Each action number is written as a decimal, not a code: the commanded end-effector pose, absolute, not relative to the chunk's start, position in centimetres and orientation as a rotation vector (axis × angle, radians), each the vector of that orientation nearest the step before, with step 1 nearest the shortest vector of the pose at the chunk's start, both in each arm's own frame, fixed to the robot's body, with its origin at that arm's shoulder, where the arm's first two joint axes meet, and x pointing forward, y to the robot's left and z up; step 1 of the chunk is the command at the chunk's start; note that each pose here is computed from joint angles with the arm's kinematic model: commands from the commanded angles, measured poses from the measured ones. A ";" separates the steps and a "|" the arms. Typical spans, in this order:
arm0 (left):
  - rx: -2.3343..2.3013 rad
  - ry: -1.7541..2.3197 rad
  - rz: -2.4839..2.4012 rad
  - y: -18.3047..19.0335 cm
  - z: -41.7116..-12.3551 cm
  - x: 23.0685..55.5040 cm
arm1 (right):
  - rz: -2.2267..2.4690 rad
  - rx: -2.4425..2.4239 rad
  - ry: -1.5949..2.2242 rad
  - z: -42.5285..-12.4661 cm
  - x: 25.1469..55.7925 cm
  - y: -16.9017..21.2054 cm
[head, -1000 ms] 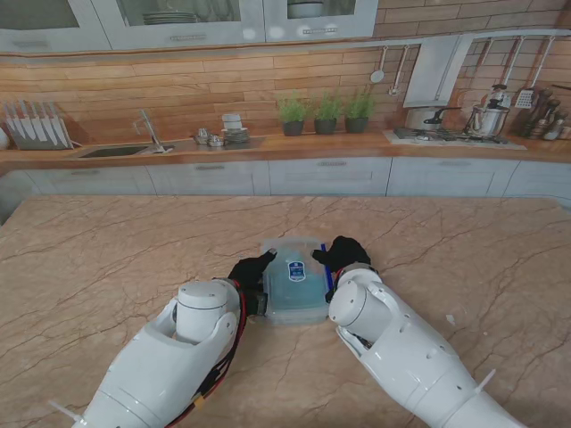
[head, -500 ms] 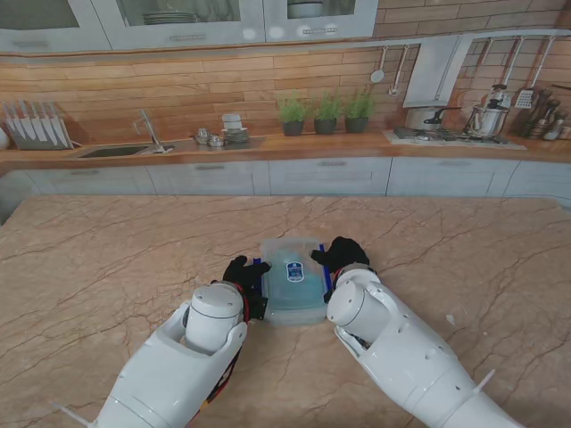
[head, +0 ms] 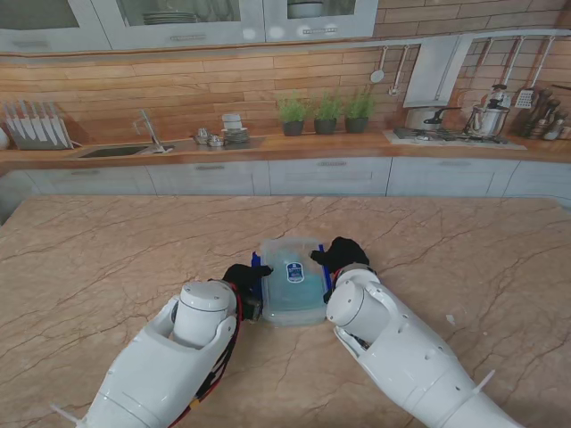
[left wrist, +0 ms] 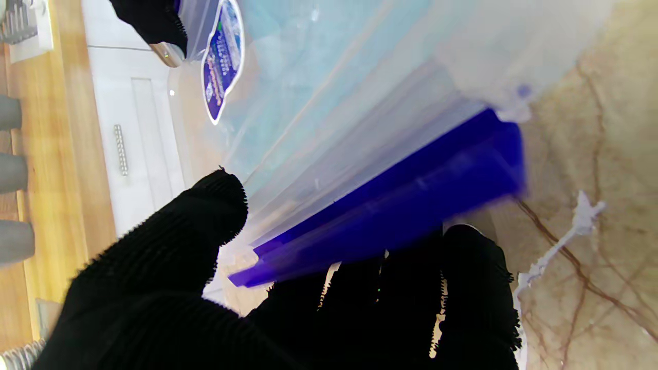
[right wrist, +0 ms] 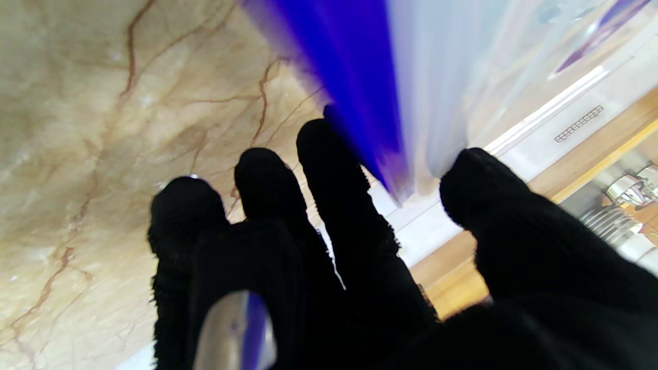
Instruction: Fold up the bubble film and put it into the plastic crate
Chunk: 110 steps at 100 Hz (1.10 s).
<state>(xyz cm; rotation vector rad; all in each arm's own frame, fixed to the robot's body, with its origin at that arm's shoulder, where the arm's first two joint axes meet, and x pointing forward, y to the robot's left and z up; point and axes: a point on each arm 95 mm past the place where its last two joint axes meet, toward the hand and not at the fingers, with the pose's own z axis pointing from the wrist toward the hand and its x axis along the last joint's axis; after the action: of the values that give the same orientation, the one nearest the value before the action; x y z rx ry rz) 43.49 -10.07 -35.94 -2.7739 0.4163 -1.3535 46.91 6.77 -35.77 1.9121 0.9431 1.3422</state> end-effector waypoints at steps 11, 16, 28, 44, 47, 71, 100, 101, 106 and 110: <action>-2.710 0.505 -1.360 -10.0 -36.4 43.0 | 1.338 1.933 0.961 -36.4 46.3 7.4; -2.666 0.582 -1.367 -10.0 -36.4 42.9 | 1.339 1.931 0.967 -36.4 46.3 7.5; -2.540 0.779 -1.376 -9.8 -36.3 42.8 | 1.350 1.928 0.989 -36.3 45.9 7.7; -2.449 0.912 -1.419 -10.3 -35.9 42.4 | 1.373 1.918 1.025 -36.1 45.4 8.2; -2.427 0.941 -1.418 -10.5 -35.8 42.3 | 1.379 1.920 1.031 -36.0 45.3 8.4; -2.181 1.137 -1.359 -11.8 -34.8 42.7 | 1.439 1.926 1.079 -35.2 44.5 9.6; -2.005 1.259 -1.344 -12.6 -34.1 42.9 | 1.489 2.008 1.089 -34.4 44.3 11.6; -2.001 1.264 -1.343 -12.6 -34.1 42.9 | 1.490 2.011 1.088 -34.4 44.4 11.7; -1.980 1.288 -1.340 -12.6 -34.0 42.8 | 1.491 2.014 1.089 -34.4 44.5 11.9; -1.966 1.299 -1.343 -12.7 -34.0 42.8 | 1.490 2.009 1.093 -34.4 44.6 12.1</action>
<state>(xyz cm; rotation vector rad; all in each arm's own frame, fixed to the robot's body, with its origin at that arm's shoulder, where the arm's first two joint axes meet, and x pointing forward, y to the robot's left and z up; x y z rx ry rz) 43.57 -10.69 -34.32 -1.9521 1.2520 -1.2876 45.40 7.86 -35.13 1.9800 1.0345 1.3938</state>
